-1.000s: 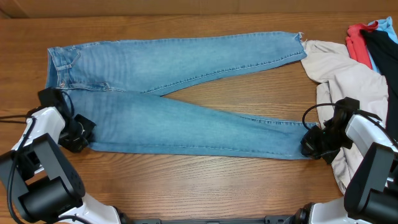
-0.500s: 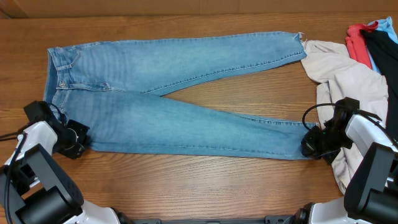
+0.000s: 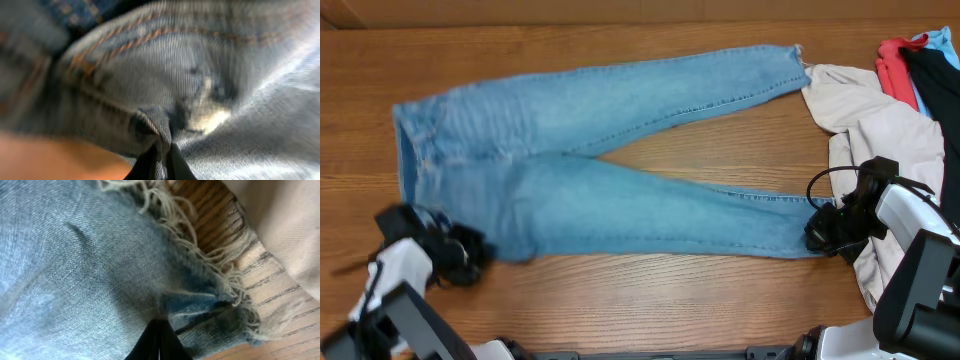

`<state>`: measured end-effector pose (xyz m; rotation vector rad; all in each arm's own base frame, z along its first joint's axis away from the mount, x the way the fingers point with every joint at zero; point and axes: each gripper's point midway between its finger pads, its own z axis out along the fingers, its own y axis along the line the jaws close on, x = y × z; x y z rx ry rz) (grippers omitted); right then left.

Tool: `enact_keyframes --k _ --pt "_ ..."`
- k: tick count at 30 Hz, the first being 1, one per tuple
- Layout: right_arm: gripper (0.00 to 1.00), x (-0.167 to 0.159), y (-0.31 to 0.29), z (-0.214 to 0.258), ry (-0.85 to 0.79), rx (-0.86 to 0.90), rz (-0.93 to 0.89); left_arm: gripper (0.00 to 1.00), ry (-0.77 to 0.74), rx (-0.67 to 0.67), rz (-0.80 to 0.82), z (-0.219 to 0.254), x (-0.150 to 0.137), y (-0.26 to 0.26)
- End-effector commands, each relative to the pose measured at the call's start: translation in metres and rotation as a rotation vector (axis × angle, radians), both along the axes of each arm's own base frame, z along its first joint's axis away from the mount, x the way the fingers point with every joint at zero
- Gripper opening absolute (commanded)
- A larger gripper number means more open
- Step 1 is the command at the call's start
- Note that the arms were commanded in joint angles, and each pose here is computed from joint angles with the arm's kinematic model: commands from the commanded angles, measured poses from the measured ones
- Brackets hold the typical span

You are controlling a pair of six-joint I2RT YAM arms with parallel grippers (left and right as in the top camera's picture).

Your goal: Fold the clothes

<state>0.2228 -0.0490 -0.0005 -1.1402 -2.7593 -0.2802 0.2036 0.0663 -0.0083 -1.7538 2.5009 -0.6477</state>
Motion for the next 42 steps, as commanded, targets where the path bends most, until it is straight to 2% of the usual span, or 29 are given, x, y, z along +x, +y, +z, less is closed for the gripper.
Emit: enact_keyframes --k 1,5,8,16,18,22,24,25,29,37,40,42 --pt "0.04 0.001 -0.001 0.003 -0.016 -0.012 -0.003 0.04 0.311 -0.053 0.053 -0.027 -0.091 -0.032" --pt "0.04 0.001 -0.001 0.003 -0.016 -0.012 -0.003 0.04 0.272 0.08 0.096 -0.016 -0.09 -0.008" --pt "0.04 -0.002 -0.008 0.003 -0.003 -0.048 -0.004 0.04 0.24 0.122 0.129 -0.013 -0.083 0.001" --pt "0.04 -0.006 -0.039 0.002 0.008 -0.094 -0.184 0.04 0.267 0.417 0.221 0.008 -0.07 0.071" --pt "0.04 -0.006 -0.046 0.004 0.0 -0.091 -0.211 0.11 0.246 0.483 0.22 0.024 -0.06 0.09" --pt "0.04 -0.006 -0.047 0.005 -0.007 -0.076 -0.22 0.24 0.166 0.489 0.211 0.05 -0.035 0.102" --pt "0.04 -0.005 -0.045 0.005 -0.008 -0.076 -0.213 0.31 0.159 0.487 0.208 0.057 -0.031 0.103" --pt "0.04 -0.005 -0.045 0.005 -0.008 -0.076 -0.211 0.32 0.162 0.485 0.201 0.059 -0.032 0.103" --pt "0.04 -0.004 -0.044 0.005 -0.009 -0.076 -0.207 0.42 0.205 0.457 0.166 0.057 -0.042 0.094" --pt "0.04 -0.005 -0.044 0.005 -0.009 -0.076 -0.203 0.47 0.286 0.459 0.188 0.056 -0.059 0.092" --pt "0.04 -0.005 -0.044 0.005 -0.007 -0.075 -0.203 0.63 0.309 0.439 0.266 0.056 -0.065 0.093" --pt "0.04 -0.005 -0.044 0.005 -0.006 -0.075 -0.203 0.7 0.307 0.436 0.297 0.056 -0.068 0.097"
